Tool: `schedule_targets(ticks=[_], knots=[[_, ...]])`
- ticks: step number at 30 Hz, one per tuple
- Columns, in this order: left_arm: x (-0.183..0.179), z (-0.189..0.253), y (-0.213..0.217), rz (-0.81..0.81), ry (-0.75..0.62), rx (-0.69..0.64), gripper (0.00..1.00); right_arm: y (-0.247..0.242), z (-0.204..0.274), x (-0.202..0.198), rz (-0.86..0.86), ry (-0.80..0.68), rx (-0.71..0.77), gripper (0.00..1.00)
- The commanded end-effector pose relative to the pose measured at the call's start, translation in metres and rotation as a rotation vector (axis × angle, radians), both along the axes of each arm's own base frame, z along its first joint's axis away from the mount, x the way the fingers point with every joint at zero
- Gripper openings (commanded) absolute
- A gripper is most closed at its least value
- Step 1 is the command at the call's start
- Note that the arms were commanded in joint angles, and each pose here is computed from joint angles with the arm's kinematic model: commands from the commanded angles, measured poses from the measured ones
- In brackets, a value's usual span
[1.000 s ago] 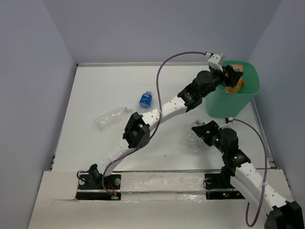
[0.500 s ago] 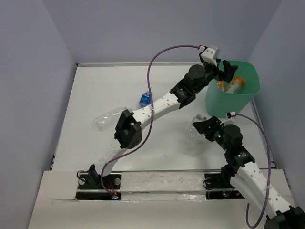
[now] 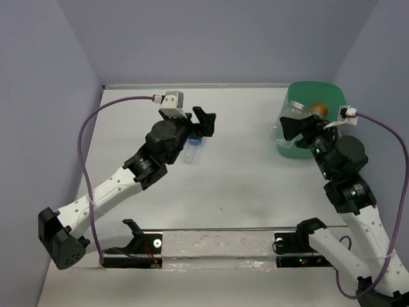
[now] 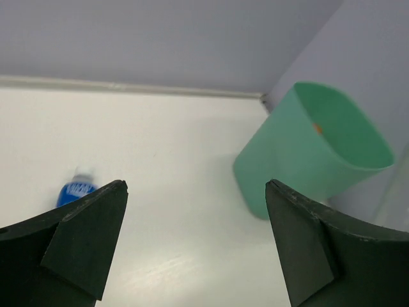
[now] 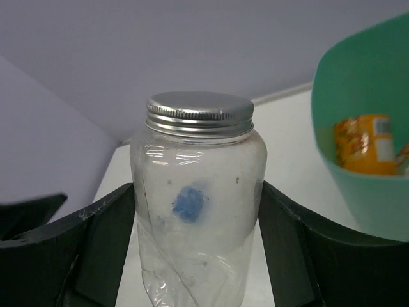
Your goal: Put the plastic bottles in the bin
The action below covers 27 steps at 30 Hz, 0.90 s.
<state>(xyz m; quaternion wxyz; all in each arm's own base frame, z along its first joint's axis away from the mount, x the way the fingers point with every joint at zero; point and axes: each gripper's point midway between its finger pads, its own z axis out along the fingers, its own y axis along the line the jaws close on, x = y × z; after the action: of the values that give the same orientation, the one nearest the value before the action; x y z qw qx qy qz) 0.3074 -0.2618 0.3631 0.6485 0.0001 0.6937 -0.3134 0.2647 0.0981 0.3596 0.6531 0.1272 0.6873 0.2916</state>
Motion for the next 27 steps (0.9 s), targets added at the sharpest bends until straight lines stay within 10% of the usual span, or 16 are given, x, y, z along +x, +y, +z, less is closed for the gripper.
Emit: schedule_targets(ticks=[1,13,15,19,27], knots=[[-0.006,-0.105,0.039,0.144,0.248,0.199,0.99,-0.051,0.049,0.042,-0.309,-0.051,-0.268,0.33],[-0.012,-0.165,0.073,0.219,0.337,0.276,0.99,-0.146,0.05,0.132,-0.633,0.103,-0.441,0.34],[-0.009,-0.167,0.075,0.226,0.341,0.288,0.99,-0.153,0.043,0.136,-0.654,0.126,-0.443,0.42],[0.003,-0.172,0.068,0.217,0.342,0.294,0.99,-0.155,0.044,0.134,-0.656,0.132,-0.42,0.98],[0.03,-0.176,0.05,0.204,0.346,0.347,0.99,-0.112,0.079,0.094,-0.426,0.019,-0.306,1.0]])
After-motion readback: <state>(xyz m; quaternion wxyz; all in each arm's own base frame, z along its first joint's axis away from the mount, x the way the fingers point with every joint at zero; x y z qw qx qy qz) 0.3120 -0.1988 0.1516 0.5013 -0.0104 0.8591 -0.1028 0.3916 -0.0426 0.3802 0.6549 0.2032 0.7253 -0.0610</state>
